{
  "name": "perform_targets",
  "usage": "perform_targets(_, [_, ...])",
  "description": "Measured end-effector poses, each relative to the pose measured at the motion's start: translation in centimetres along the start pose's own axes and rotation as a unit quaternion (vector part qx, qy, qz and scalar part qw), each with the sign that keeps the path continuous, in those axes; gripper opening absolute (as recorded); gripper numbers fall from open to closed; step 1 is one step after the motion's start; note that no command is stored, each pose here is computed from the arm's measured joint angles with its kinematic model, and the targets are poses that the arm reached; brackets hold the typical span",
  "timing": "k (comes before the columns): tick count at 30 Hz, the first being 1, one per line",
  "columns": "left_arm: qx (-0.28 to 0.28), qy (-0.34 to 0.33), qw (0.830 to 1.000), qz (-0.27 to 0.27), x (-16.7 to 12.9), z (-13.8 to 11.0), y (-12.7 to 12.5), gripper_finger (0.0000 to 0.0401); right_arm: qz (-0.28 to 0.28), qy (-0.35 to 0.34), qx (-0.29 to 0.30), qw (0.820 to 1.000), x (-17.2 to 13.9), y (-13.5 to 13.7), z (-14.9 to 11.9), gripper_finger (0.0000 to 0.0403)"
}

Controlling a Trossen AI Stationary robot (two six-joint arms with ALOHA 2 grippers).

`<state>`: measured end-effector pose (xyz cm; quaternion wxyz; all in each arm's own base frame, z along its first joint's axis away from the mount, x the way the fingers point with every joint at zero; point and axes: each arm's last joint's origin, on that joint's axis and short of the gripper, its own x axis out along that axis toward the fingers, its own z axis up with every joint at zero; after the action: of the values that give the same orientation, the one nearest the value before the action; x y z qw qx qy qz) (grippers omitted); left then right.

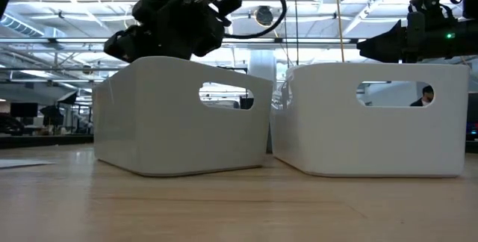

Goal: Pick & Place First Aid Supplies
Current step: Put the green pad into the gray bin, then put the green pad the gray bin

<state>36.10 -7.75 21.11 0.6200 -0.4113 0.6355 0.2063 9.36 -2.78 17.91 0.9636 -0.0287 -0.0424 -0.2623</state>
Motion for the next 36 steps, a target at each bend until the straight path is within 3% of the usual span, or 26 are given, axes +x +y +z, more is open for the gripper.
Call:
perform_targets(5, [-0.018, 0.012, 1.000, 0.000, -0.9, -0.1, 0.5, 0.0237, 0.000, 0.000, 0.000, 1.000, 0.0, 0.0, 0.0, 0.0279])
perform_targets(11, [-0.072, -0.040, 0.997, -0.010, -4.6, -1.6, 2.2, 0.0284, 0.000, 0.000, 0.000, 1.000, 0.0, 0.0, 0.0, 0.0279])
perform_targets(27, [-0.201, -0.012, 0.979, 0.033, -2.7, -8.4, 9.8, 0.0294, 0.000, 0.000, 0.000, 1.000, 0.0, 0.0, 0.0, 0.0279])
perform_targets(32, [-0.233, -0.004, 0.972, 0.042, -0.7, -8.7, 10.8, 0.0294, 0.000, 0.000, 0.000, 1.000, 0.0, 0.0, 0.0, 0.0279])
perform_targets(36, [-0.245, -0.041, 0.968, 0.040, -0.1, -7.2, 10.8, 0.0294, 0.000, 0.000, 0.000, 1.000, 0.0, 0.0, 0.0, 0.0279])
